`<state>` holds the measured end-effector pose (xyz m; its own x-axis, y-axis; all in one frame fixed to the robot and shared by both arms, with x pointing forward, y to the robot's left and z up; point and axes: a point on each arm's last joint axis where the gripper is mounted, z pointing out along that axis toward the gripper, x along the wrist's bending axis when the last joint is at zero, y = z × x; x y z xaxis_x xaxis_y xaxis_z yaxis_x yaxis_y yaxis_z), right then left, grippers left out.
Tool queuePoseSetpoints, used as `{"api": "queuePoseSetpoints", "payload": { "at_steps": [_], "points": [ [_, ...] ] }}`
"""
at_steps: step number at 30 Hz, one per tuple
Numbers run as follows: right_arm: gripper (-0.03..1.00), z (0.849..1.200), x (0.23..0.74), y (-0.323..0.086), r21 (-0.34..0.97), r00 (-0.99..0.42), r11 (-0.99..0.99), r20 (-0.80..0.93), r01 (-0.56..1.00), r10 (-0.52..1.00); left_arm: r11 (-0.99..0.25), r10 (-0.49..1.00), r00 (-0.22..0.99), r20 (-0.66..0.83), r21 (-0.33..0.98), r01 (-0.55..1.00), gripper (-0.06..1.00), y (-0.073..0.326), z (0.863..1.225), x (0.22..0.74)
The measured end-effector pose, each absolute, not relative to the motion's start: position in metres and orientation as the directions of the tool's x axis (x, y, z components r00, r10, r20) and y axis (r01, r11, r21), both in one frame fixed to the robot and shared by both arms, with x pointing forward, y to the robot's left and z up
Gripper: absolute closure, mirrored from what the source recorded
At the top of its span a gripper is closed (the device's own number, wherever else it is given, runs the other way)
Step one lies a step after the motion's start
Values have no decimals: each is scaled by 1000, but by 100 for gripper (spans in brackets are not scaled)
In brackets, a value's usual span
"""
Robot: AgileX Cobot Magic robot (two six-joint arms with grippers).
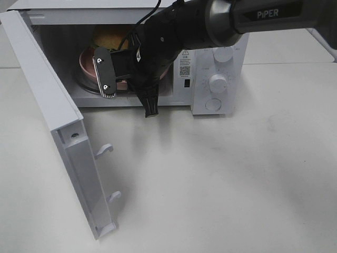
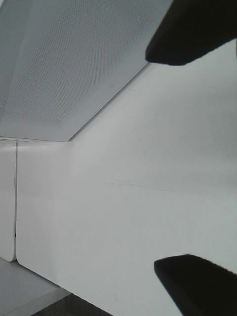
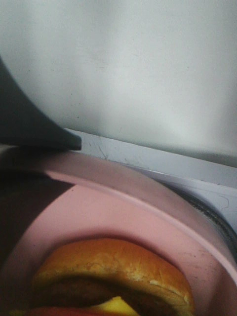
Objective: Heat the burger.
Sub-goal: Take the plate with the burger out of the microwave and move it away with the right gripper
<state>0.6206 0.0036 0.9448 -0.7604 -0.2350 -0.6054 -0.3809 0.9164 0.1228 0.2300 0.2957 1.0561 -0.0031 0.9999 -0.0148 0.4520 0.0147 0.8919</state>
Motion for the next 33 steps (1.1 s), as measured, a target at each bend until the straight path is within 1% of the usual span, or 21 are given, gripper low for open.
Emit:
{"api": "queuePoseSetpoints", "payload": {
  "at_steps": [10,15,25,33],
  "points": [
    [86,938,604,-9,84,-744,898,-596,-433,-303,15,1000,-3,-15,892,452,-2,296,1056,230],
    [86,936,597,-13,82,-739,892,-596,-444,-313,15,1000,-3,-15,892,452,-2,296,1056,230],
    [86,947,582,-21,94,-712,881,-631,-464,-308,15,1000,-3,-15,892,452,-2,296,1056,230],
    [86,949,560,-36,79,-694,857,-627,-509,-354,15,1000,-3,-15,892,452,-2,296,1056,230]
  ]
}}
